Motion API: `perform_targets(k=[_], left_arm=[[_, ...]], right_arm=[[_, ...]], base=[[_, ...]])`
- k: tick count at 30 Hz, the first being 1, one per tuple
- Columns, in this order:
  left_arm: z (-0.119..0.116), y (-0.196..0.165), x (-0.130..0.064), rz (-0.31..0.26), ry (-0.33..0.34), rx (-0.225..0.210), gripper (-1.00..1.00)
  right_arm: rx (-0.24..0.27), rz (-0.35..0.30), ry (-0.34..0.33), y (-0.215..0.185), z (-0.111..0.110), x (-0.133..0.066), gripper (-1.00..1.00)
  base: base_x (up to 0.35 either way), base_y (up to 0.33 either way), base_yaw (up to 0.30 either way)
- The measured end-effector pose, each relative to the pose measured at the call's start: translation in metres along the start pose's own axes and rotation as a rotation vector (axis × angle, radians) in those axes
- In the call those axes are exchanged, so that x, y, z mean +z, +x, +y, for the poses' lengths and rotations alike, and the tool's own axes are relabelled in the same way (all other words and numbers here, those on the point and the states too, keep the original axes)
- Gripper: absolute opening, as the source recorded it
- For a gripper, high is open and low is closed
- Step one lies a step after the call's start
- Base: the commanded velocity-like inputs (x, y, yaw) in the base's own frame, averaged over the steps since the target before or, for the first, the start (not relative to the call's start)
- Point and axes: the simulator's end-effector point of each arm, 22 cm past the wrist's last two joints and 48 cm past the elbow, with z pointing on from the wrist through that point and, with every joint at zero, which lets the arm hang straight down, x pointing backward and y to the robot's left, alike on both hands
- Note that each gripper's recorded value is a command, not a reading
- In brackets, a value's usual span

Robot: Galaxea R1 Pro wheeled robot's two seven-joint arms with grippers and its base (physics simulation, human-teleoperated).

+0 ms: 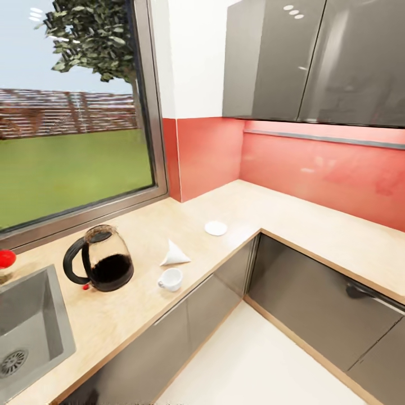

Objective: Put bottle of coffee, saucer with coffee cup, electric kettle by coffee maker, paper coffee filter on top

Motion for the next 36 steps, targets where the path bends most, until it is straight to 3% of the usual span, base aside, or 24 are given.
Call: perform_targets(k=[2,3,8,15,24,36], left_arm=[[0.0,0.008,-0.002,0.015,0.001,0.001,1.0],[0.001,0.04,-0.011,0.076,0.0,0.008,1.0],[0.004,0.11,-0.035,0.228,0.005,0.032,1.0],[0.006,0.159,-0.059,0.337,0.009,0.061,1.0],[0.044,0.2,-0.087,0.422,-0.072,0.088,1.0],[0.046,0.219,-0.1,0.482,-0.077,0.091,1.0]], right_arm=[[0.0,0.0,0.0,0.0,0.0,0.0,1.0],[0.0,0.001,0.0,0.001,0.0,0.0,1.0],[0.0,0.002,0.0,0.001,0.0,0.0,1.0],[0.0,0.0,-0.002,0.0,0.0,0.0,1.0],[-0.002,0.004,-0.004,0.001,0.0,0.0,1.0],[0.003,0.003,-0.001,0.0,0.0,0.001,1.0]], base=[[0.0,0.0,0.28],[0.0,0.0,0.28],[0.0,0.0,0.28],[0.0,0.0,0.194],[0.0,0.0,0.01],[-0.042,0.023,0.0]])
